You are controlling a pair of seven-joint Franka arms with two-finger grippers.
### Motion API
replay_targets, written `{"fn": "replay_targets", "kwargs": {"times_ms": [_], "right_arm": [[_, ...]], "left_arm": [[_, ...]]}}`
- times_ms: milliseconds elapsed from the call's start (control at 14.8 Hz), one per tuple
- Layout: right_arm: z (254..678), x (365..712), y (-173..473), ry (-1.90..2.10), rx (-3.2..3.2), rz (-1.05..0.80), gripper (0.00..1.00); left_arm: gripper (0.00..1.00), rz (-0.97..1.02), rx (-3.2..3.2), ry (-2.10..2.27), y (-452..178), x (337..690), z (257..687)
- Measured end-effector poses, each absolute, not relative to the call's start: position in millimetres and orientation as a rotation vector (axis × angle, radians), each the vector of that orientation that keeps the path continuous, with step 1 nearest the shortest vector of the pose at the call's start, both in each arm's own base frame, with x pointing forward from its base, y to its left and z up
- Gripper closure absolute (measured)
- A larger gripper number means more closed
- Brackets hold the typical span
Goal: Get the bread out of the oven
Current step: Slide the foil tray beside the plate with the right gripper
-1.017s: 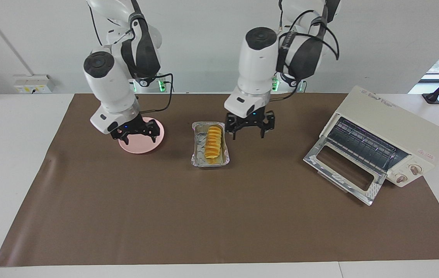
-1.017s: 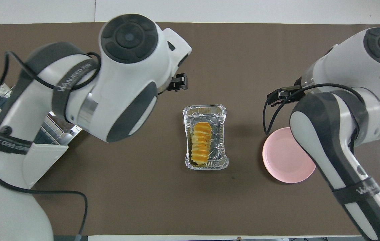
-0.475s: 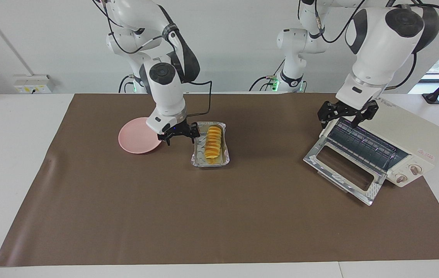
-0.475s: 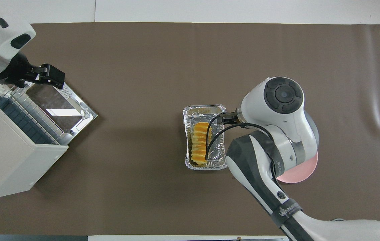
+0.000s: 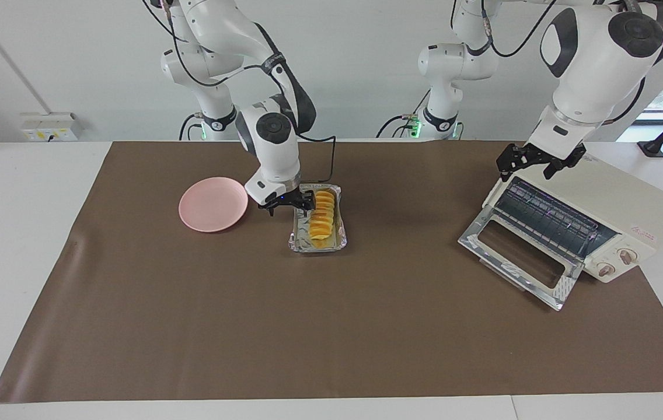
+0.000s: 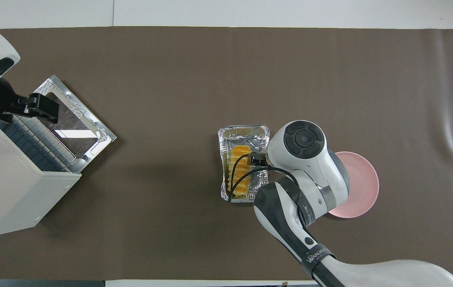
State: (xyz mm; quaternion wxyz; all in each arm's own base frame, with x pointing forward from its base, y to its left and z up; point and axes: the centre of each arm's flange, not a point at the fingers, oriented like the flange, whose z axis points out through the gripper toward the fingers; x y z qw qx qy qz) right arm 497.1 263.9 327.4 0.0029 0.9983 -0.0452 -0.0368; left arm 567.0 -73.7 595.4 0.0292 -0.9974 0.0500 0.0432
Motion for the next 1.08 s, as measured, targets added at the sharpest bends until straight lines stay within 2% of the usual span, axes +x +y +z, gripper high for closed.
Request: {"fn": "replay_targets", "kwargs": {"times_ms": [271, 407, 475, 746, 949, 1085], "right_arm": [[316, 491, 269, -0.226, 3.128, -0.103, 0.00], [309, 486, 276, -0.243, 3.121, -0.115, 0.04], [307, 486, 277, -0.251, 3.120, -0.116, 0.12], [306, 486, 278, -0.257, 3.123, -0.107, 0.63], [308, 488, 279, -0.248, 3.131, -0.093, 0.94], [318, 496, 280, -0.191, 3.150, -0.059, 0.98]], "left_arm": [[0.00, 0.128, -3.110, 0.221, -71, 551, 611], [0.00, 0.113, -3.114, 0.220, -70, 543, 622], [0.00, 0.105, -3.115, 0.220, -70, 540, 625], [0.00, 0.086, -3.168, 0.196, -65, 540, 623], [0.00, 0.097, -3.175, 0.189, -63, 540, 620], [0.00, 0.098, -3.175, 0.208, -69, 539, 620]]}}
